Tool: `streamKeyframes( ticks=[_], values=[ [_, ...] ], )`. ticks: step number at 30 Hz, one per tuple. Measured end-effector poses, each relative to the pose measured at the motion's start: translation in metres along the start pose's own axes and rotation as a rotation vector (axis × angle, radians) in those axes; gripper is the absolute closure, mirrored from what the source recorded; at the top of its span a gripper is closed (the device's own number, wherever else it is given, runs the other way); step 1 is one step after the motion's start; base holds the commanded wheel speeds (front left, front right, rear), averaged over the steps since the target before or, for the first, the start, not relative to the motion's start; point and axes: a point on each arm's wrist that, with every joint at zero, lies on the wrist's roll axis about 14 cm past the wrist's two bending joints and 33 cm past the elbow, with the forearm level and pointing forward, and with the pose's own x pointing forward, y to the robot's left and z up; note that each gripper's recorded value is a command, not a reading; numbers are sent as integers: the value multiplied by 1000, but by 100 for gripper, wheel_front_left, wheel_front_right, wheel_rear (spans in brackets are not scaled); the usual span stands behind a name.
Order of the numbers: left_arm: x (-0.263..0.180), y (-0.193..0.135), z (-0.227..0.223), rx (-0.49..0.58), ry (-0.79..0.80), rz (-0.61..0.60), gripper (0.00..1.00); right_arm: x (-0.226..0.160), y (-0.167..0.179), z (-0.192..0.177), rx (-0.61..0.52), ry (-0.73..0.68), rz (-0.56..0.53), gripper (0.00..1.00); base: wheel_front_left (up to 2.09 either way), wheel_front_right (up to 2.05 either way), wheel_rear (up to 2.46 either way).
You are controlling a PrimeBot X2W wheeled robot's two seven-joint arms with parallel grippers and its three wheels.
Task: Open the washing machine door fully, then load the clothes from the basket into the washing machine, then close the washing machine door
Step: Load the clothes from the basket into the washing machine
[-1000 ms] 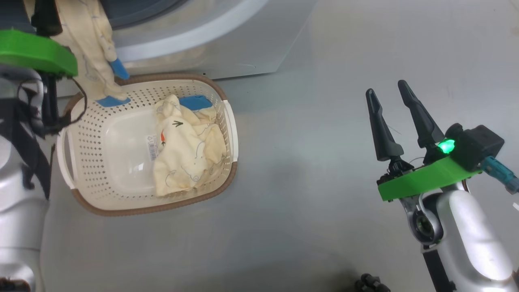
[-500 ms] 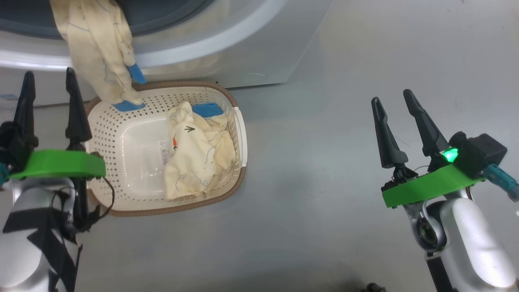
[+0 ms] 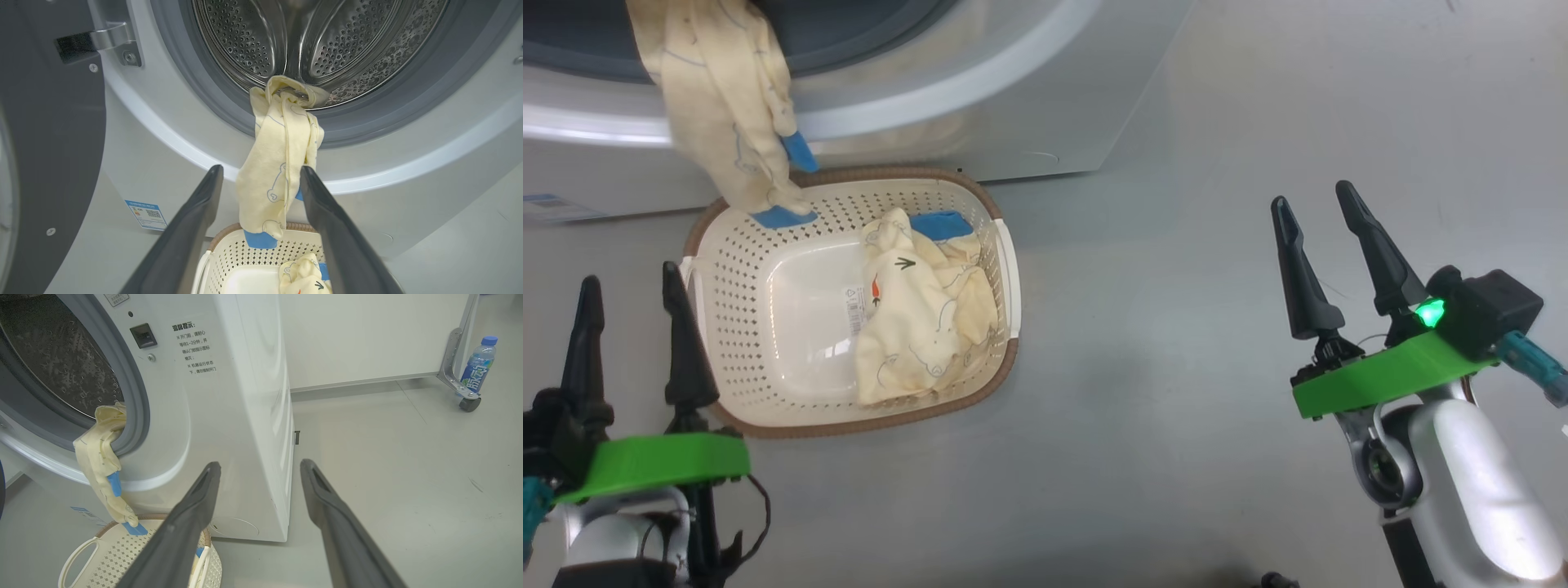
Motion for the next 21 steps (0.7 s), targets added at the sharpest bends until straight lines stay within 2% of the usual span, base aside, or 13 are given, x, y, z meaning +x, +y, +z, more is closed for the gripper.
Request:
streamKeyframes(
  ticks=[21],
  values=[
    [-12, 3, 3, -17, -5, 26, 0, 0, 1, 0, -1, -1, 5, 0, 0, 0, 0]
  ],
)
